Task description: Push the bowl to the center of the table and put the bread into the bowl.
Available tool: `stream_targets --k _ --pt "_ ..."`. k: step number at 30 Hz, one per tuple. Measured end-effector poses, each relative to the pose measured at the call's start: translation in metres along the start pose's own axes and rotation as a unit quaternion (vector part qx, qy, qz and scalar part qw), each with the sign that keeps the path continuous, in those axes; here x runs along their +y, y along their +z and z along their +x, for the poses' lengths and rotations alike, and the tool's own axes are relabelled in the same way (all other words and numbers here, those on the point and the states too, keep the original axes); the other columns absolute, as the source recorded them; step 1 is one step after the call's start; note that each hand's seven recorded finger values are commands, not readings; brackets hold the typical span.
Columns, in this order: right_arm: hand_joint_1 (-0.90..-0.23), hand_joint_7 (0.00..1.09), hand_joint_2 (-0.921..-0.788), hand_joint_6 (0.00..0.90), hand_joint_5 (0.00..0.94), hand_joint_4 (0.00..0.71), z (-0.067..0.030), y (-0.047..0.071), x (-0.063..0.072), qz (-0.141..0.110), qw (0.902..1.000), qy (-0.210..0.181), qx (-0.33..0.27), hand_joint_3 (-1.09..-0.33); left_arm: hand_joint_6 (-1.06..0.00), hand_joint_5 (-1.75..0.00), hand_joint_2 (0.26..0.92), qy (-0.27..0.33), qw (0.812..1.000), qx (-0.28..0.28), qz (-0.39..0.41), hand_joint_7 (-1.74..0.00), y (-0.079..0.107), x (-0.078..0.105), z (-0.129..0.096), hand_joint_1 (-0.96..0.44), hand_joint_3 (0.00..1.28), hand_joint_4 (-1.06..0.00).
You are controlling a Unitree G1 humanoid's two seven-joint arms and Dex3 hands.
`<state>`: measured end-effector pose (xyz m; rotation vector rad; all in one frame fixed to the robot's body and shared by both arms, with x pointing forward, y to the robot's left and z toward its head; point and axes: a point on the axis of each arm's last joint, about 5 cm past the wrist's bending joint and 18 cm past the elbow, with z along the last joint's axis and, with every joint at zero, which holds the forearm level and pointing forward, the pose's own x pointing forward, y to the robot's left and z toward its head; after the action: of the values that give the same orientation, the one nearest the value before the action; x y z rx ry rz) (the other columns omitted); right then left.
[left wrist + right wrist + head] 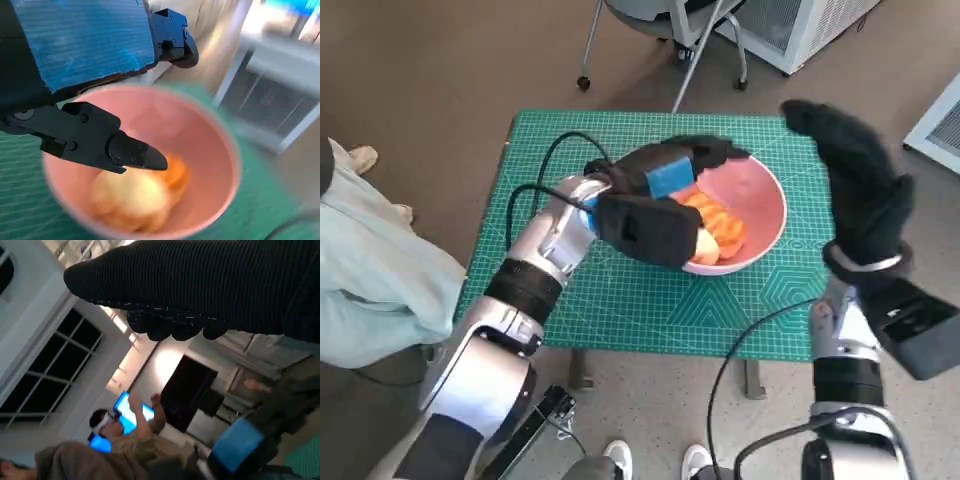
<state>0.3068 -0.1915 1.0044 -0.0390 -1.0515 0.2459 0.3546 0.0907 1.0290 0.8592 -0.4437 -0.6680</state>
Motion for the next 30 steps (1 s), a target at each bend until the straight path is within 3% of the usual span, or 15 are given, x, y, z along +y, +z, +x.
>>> stream_targets --k 4,7,11,15,21,30 --pt "-0.504 0.79 -0.921 0.041 0.007 0.372 0.0066 0.002 0.000 -0.016 0.9996 -0.024 -0.007 -0.678 -0.33 -0.18 0.921 0.083 0.993 -0.043 -0.067 -0.64 -0.006 0.000 -0.009 -0.45 0.15 -0.48" --pt "-0.500 0.79 -0.921 0.041 0.007 0.373 0.0116 0.005 0.002 -0.029 0.9989 -0.035 -0.011 -0.698 -0.35 -0.15 0.921 0.153 0.976 -0.077 -0.130 -0.56 -0.009 -0.002 -0.015 -0.45 0.17 -0.50" --pt "-0.497 0.78 -0.921 0.039 0.005 0.372 0.0185 0.008 0.005 -0.041 0.9980 -0.044 -0.016 -0.716 -0.30 -0.11 0.921 0.237 0.941 -0.123 -0.206 -0.48 -0.008 -0.006 -0.022 -0.46 0.22 -0.47" --pt "-0.507 0.77 -0.921 0.034 0.004 0.371 0.0257 0.010 0.008 -0.045 0.9977 -0.046 -0.020 -0.723 -0.16 -0.06 0.921 0.295 0.905 -0.174 -0.251 -0.58 -0.001 -0.007 -0.029 -0.45 0.32 -0.41" --pt "-0.524 0.76 -0.921 0.038 0.004 0.372 0.0351 0.011 0.011 -0.048 0.9982 -0.031 -0.019 -0.727 -0.07 -0.03 0.921 0.322 0.879 -0.226 -0.268 -0.73 0.007 -0.001 -0.042 -0.41 0.37 -0.37" --pt "-0.557 0.74 -0.921 0.048 0.001 0.364 0.0396 0.012 0.012 -0.058 0.9981 -0.016 -0.011 -0.724 -0.08 -0.02 0.921 0.325 0.875 -0.234 -0.270 -0.77 0.010 0.008 -0.056 -0.41 0.33 -0.36"
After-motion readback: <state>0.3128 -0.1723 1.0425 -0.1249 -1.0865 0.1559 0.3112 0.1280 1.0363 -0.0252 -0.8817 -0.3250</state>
